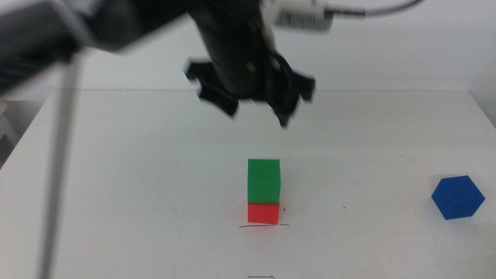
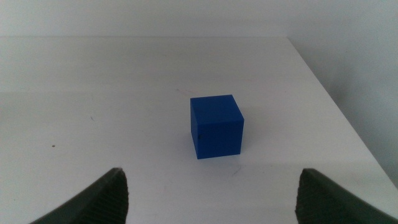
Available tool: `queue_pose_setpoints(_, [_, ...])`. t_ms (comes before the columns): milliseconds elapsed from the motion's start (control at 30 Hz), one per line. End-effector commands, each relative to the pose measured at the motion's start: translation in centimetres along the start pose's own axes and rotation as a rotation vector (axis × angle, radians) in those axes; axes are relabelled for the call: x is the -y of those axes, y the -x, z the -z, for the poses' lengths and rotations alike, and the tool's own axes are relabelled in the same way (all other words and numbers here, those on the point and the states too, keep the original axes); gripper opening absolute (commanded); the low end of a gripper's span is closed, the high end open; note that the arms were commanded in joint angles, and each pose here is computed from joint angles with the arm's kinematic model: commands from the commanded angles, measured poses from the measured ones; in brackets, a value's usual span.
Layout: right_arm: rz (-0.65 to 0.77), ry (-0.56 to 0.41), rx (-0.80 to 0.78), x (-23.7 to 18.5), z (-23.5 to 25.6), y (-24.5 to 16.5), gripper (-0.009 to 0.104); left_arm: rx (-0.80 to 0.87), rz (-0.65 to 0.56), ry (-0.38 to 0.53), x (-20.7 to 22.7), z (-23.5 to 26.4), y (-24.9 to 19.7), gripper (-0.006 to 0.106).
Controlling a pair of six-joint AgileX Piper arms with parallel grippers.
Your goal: Stack red cubes first, then green, then blue cubes in a specific spot.
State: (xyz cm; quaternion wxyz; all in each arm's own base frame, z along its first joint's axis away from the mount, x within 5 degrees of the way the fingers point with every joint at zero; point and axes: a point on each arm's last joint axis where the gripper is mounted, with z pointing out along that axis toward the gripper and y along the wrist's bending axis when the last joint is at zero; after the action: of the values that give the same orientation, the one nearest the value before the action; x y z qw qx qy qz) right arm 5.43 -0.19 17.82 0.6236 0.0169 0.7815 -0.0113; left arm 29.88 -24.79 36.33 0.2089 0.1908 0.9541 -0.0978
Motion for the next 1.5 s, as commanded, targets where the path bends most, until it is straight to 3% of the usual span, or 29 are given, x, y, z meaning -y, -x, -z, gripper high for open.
queue_pose_setpoints(0, [0.012,-0.010,0.106,0.1,0.2,1.1,0.093,0.089,-0.074,-0.005,-1.4,6.5,-0.8,0.083])
queue_pose_setpoints(100, [0.012,-0.010,0.106,0.1,0.2,1.1,0.093,0.176,-0.126,-0.057,-2.7,10.7,-1.8,0.088])
queue_pose_setpoints(233, [0.012,-0.010,0.106,0.1,0.2,1.1,0.093,0.293,-0.271,-0.051,-4.5,15.6,-4.0,0.094])
queue_pose_setpoints(467, [0.012,-0.010,0.106,0.1,0.2,1.1,0.093,0.504,-0.260,-0.123,-7.0,21.2,-10.2,0.093])
queue_pose_setpoints(633, [0.012,-0.010,0.106,0.1,0.2,1.1,0.093,0.649,-0.256,-0.141,-7.2,22.0,-14.1,0.093])
queue_pose_setpoints(1467, [0.012,-0.010,0.106,0.1,0.2,1.1,0.093,0.602,-0.253,-0.227,-6.6,21.7,-15.1,0.093])
